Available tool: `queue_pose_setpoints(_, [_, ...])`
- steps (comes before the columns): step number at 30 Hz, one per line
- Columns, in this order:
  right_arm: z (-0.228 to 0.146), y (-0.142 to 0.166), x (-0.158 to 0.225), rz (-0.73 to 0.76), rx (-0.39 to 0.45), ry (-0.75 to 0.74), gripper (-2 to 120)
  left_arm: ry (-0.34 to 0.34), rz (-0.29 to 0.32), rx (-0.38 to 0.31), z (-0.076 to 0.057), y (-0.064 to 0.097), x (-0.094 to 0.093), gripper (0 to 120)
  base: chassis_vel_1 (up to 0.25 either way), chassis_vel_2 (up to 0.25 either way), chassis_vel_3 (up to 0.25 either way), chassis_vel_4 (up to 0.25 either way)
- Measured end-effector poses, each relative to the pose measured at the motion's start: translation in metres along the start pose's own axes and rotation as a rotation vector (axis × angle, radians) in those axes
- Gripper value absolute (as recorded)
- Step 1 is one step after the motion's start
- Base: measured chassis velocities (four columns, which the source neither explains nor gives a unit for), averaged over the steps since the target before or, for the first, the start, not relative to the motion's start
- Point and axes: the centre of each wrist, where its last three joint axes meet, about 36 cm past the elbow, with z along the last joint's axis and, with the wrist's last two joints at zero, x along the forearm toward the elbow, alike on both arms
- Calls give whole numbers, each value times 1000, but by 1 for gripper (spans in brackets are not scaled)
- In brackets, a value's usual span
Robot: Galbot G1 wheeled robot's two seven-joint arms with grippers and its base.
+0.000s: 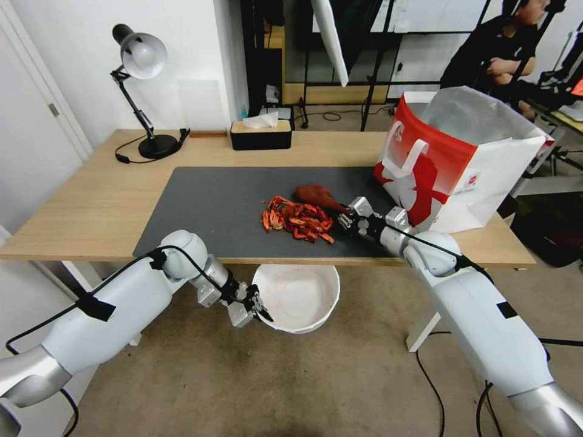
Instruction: Sweep shrimp from table into container with towel, then put container into takeout bag.
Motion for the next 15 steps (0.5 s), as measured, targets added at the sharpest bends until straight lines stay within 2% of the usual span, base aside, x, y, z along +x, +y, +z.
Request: queue_pose_setpoints(15, [5, 26, 15, -26, -18, -9, 7, 3, -3, 7, 3, 0, 1, 0, 0, 0, 0, 0])
